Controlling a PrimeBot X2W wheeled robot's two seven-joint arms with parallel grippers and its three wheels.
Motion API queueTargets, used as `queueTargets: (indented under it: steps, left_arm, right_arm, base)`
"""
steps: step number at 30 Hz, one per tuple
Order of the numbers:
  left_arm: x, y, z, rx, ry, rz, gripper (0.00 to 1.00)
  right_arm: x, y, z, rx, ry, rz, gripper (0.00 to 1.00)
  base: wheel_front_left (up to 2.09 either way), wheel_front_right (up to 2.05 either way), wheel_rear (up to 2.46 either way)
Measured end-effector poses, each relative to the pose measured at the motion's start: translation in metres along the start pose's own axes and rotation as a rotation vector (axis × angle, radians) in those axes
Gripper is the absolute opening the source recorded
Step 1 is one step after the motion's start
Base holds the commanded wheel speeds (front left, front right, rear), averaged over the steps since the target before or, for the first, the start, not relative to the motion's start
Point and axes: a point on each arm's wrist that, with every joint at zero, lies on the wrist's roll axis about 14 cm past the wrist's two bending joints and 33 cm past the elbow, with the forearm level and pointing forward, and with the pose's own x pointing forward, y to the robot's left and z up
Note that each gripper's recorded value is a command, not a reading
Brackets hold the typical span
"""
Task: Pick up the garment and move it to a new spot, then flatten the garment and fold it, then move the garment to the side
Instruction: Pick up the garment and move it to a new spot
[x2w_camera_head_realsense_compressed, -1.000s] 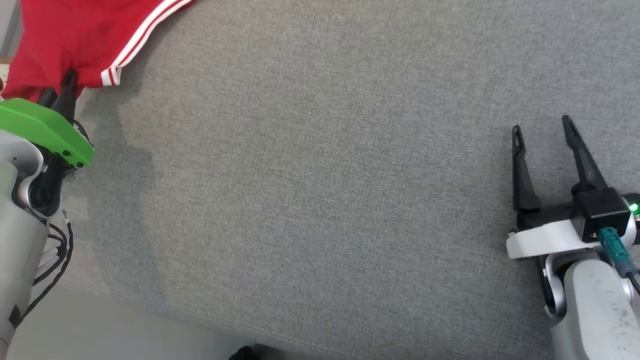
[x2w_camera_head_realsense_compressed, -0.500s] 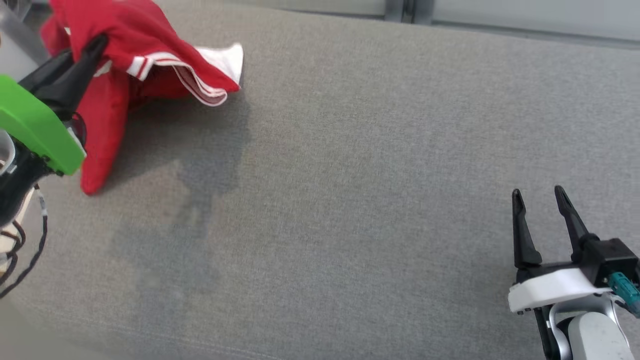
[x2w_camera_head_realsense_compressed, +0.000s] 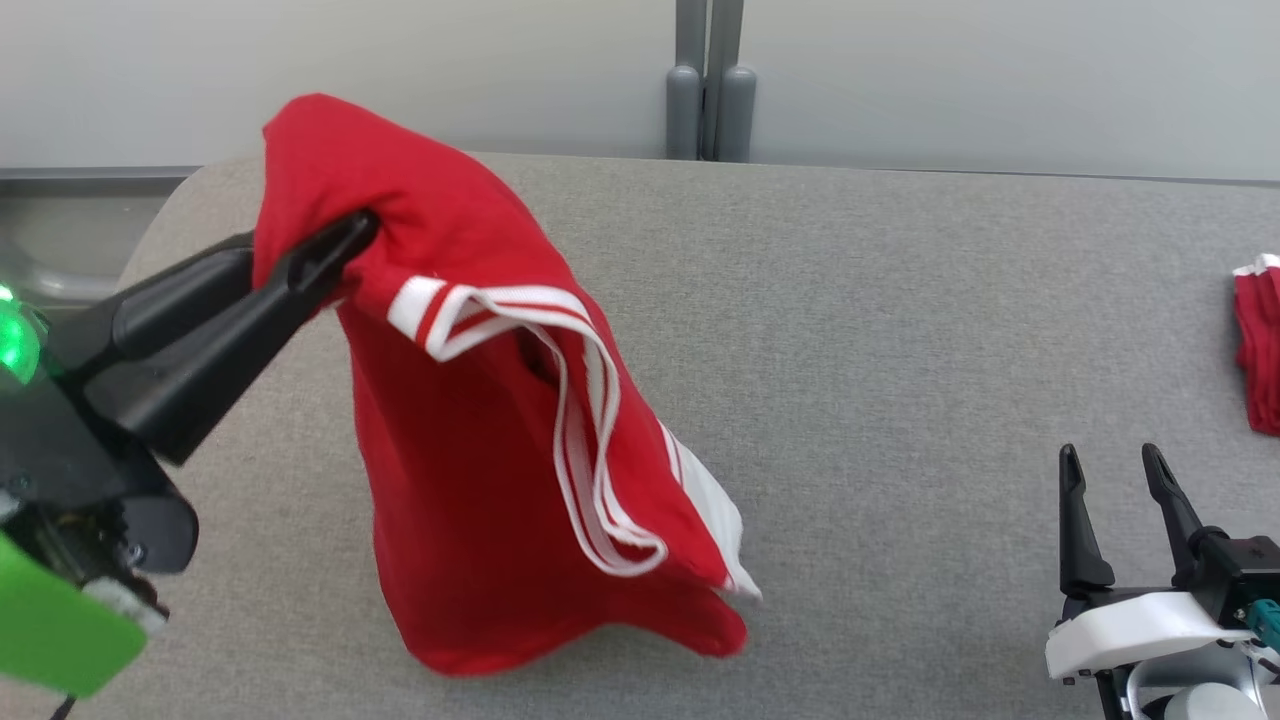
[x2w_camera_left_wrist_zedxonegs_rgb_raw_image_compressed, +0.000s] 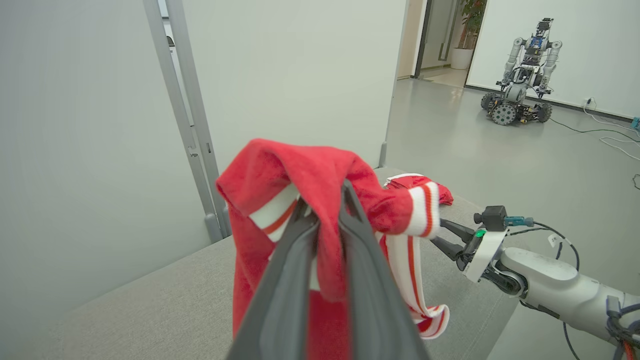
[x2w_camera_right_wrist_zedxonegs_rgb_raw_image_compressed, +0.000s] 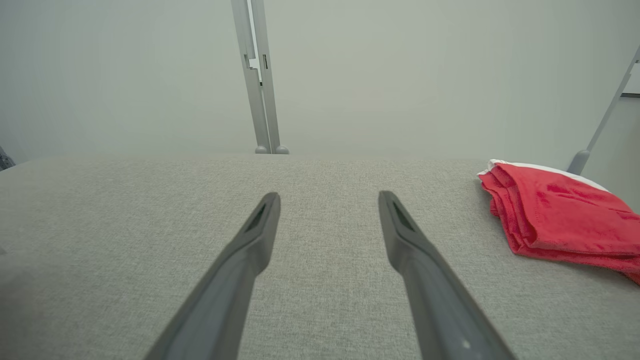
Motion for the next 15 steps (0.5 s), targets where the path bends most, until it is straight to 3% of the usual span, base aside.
queueTargets:
  steps: [3,6,11,15]
  left_arm:
    - [0.001,-0.029,0.011,-0.006,-0.024,-0.101,0.00]
    - [0.004,-0.037,0.013,-0.018,-0.021,-0.144,0.00]
    - [0.024,-0.024,-0.003,-0.103,0.033,-0.168,0.00]
    - [0.052,0.000,-0.044,-0.213,0.165,-0.174,0.00]
  right_arm:
    - [-0.005,-0.007,0.002,-0.002,-0.004,-0.021,1.00]
    - [-0.007,-0.010,0.003,0.000,-0.008,-0.032,1.00]
    - [-0.005,-0.016,0.003,0.008,-0.009,-0.052,1.00]
    - [0.008,-0.018,0.003,0.024,-0.017,-0.057,1.00]
  base:
    - [0.00,0.00,0.00]
    - [0.00,0.00,0.00]
    - [0.00,0.00,0.00]
    - [0.00,0.00,0.00]
